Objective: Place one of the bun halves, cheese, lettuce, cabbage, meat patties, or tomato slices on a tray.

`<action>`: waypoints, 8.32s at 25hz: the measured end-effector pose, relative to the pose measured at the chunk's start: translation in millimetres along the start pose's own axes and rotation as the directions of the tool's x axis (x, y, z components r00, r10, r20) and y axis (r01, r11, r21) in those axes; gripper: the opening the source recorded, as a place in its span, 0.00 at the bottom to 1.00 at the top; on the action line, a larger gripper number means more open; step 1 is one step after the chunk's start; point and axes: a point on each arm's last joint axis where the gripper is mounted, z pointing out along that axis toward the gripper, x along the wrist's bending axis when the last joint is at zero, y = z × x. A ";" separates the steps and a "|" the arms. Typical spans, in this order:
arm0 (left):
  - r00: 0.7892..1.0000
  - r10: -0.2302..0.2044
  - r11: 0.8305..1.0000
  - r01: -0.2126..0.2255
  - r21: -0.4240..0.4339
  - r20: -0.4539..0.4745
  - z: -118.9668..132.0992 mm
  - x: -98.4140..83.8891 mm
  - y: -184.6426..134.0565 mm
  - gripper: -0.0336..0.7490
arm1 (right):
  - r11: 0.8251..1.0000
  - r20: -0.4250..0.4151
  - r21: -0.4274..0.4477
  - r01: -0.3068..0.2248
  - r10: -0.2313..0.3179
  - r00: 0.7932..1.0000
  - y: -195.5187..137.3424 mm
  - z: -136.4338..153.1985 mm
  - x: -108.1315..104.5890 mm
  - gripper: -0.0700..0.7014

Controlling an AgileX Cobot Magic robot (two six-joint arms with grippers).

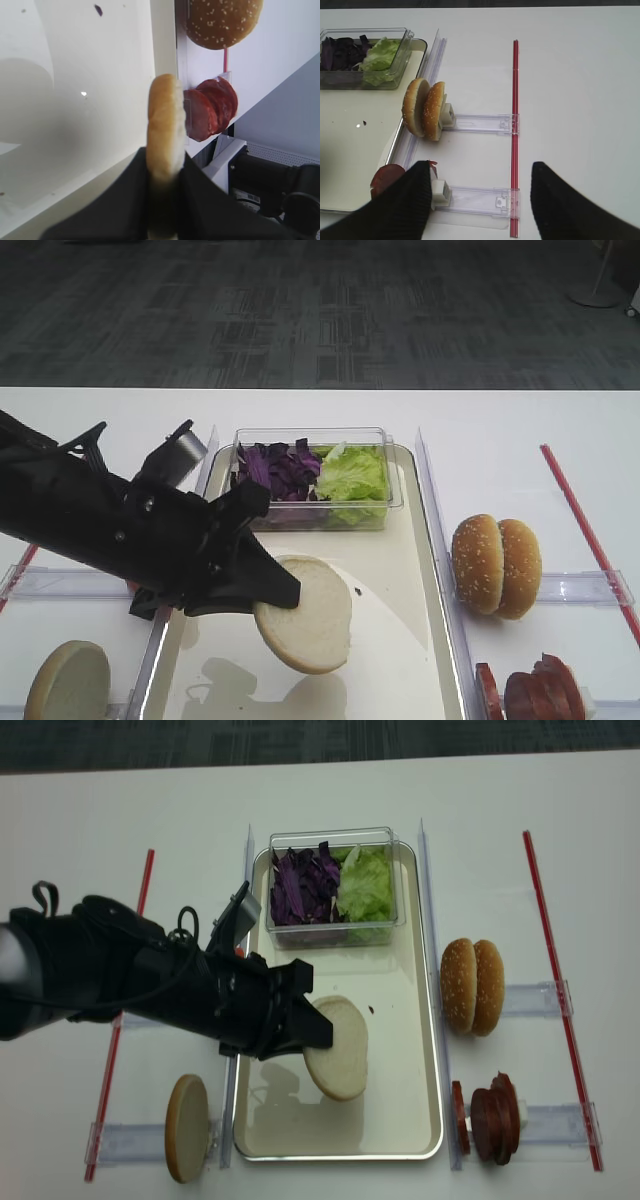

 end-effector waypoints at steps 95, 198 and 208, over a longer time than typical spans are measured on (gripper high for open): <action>0.993 0.074 0.997 -0.074 0.008 -0.096 28.2 39.0 10.9 0.56 | 1.000 0.000 -0.003 0.000 0.000 1.000 0.2 0.0 0.0 0.69; 0.669 0.218 0.970 -0.229 0.081 -0.711 -129.0 23.1 4.2 0.66 | 1.000 0.000 0.000 -0.001 0.001 1.000 0.0 0.0 0.0 0.69; 0.644 0.191 0.960 -0.279 0.005 -0.741 -155.2 10.6 -8.9 0.63 | 1.000 0.000 0.000 -0.001 0.001 1.000 0.0 0.0 0.0 0.69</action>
